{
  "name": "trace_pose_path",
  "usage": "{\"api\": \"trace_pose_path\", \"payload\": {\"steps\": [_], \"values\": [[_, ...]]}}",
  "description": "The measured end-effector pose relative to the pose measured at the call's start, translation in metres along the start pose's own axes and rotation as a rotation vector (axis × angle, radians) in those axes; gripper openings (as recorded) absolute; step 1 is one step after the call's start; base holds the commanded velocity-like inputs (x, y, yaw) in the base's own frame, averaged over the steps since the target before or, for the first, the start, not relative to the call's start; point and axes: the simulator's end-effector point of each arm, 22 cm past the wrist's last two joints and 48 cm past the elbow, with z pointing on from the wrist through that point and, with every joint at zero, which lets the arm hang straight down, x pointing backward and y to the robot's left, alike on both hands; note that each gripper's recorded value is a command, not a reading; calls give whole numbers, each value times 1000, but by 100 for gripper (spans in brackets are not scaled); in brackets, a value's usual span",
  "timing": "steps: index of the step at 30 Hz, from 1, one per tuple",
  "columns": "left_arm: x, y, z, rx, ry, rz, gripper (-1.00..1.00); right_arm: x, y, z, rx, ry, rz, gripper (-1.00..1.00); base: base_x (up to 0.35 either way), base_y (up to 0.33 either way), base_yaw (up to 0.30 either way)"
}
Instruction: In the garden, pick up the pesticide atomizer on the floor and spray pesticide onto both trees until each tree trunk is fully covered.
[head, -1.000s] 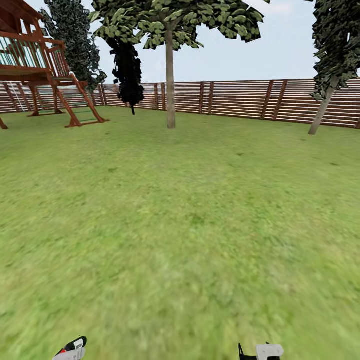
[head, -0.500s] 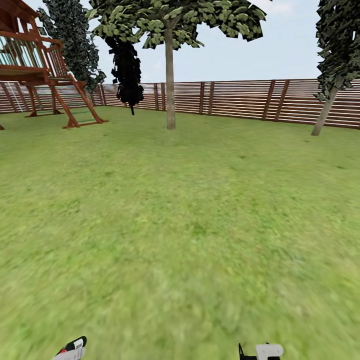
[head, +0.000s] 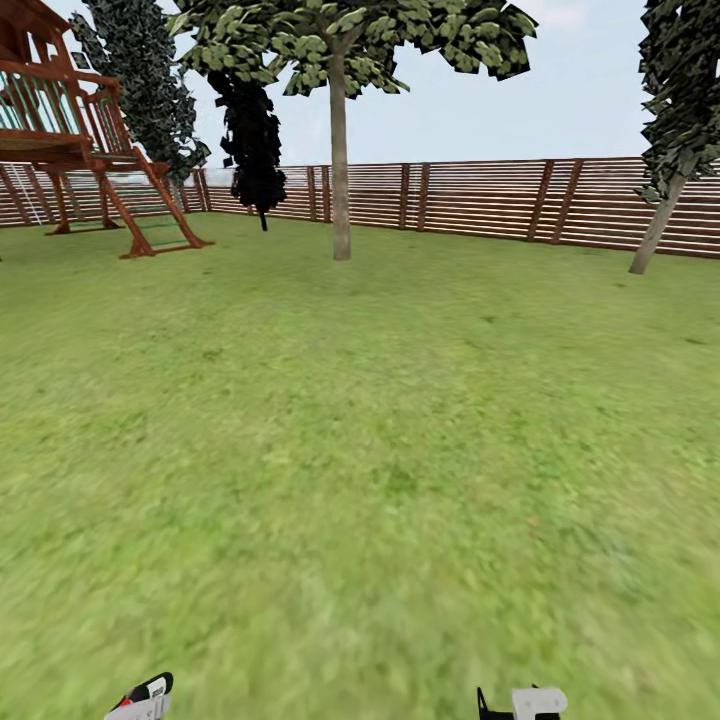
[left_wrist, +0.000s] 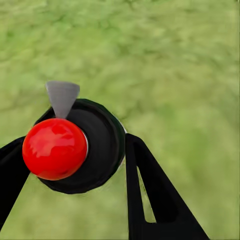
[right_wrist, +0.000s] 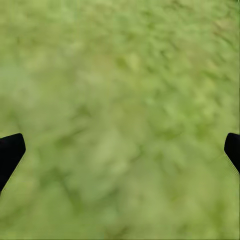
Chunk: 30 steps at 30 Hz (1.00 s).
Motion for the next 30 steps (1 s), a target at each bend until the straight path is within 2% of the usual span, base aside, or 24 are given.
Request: {"api": "trace_pose_path", "payload": {"steps": [30], "values": [[-1,0,0,0,-3,0,-100,0,0,0,0,0,0,100,339,0,0]]}}
